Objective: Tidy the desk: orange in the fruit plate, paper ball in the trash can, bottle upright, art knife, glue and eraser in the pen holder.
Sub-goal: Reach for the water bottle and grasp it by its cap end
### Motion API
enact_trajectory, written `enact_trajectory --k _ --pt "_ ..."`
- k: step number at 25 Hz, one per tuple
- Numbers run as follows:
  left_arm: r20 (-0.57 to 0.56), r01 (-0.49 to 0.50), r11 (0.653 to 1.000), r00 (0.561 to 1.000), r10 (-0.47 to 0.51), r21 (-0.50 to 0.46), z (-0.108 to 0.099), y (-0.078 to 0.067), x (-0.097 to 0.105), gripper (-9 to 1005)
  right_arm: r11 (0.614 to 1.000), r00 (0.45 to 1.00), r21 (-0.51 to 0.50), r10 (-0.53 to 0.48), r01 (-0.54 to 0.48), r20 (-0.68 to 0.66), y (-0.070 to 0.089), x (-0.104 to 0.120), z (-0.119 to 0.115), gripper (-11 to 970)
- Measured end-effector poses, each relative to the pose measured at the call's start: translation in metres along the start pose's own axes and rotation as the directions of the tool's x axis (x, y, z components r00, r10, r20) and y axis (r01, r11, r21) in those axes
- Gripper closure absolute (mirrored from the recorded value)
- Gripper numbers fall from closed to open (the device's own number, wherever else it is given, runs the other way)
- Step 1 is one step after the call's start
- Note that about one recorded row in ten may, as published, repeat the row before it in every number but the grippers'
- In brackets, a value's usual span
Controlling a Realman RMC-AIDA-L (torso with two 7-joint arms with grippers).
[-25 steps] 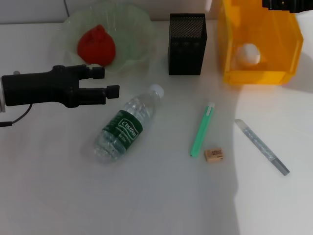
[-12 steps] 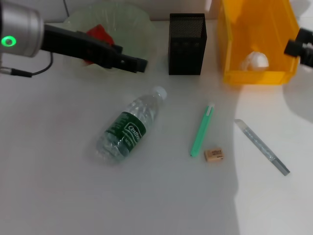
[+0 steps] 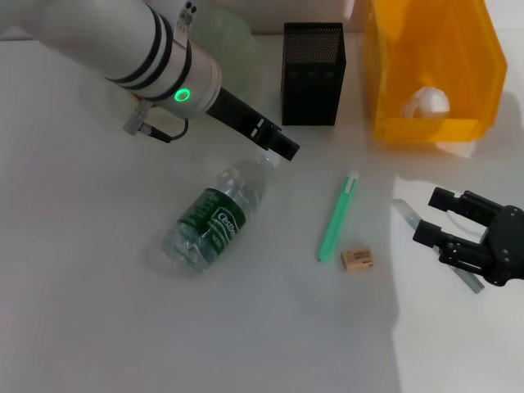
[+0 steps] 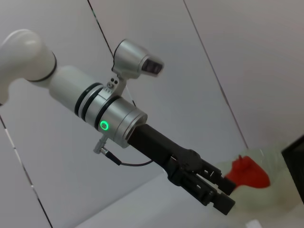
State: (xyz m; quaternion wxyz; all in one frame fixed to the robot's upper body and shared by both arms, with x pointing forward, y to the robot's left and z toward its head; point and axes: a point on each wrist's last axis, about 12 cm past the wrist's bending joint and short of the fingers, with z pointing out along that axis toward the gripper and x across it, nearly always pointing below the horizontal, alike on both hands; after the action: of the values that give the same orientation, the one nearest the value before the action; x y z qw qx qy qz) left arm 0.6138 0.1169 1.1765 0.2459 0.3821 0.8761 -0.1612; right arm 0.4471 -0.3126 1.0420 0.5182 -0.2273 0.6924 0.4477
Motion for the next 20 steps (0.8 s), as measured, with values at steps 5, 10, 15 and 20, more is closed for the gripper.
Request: enact_trajectory --k 5,10,15,20 --pt "-0.003 0.011 0.998 1.000 -0.011 -0.057 0.027 0.005 0.005 255 1.000 1.000 -0.001 0.010 -0.010 -0.004 0.000 0.002 0.008 202" --pt "0.007 0.049 0.994 0.999 -0.048 -0.097 0.040 0.016 0.016 261 1.000 1.000 -0.018 0.009 -0.009 0.003 0.001 0.001 0.016 202" --pt "-0.007 0.052 0.993 0.999 -0.053 -0.102 0.045 0.019 0.022 267 1.000 1.000 -0.019 0.010 -0.009 0.009 0.000 -0.001 0.017 203" --pt "-0.021 0.028 0.994 0.999 -0.031 -0.104 0.051 0.014 0.028 273 1.000 1.000 -0.016 0.010 -0.010 0.008 -0.001 -0.001 0.019 203"
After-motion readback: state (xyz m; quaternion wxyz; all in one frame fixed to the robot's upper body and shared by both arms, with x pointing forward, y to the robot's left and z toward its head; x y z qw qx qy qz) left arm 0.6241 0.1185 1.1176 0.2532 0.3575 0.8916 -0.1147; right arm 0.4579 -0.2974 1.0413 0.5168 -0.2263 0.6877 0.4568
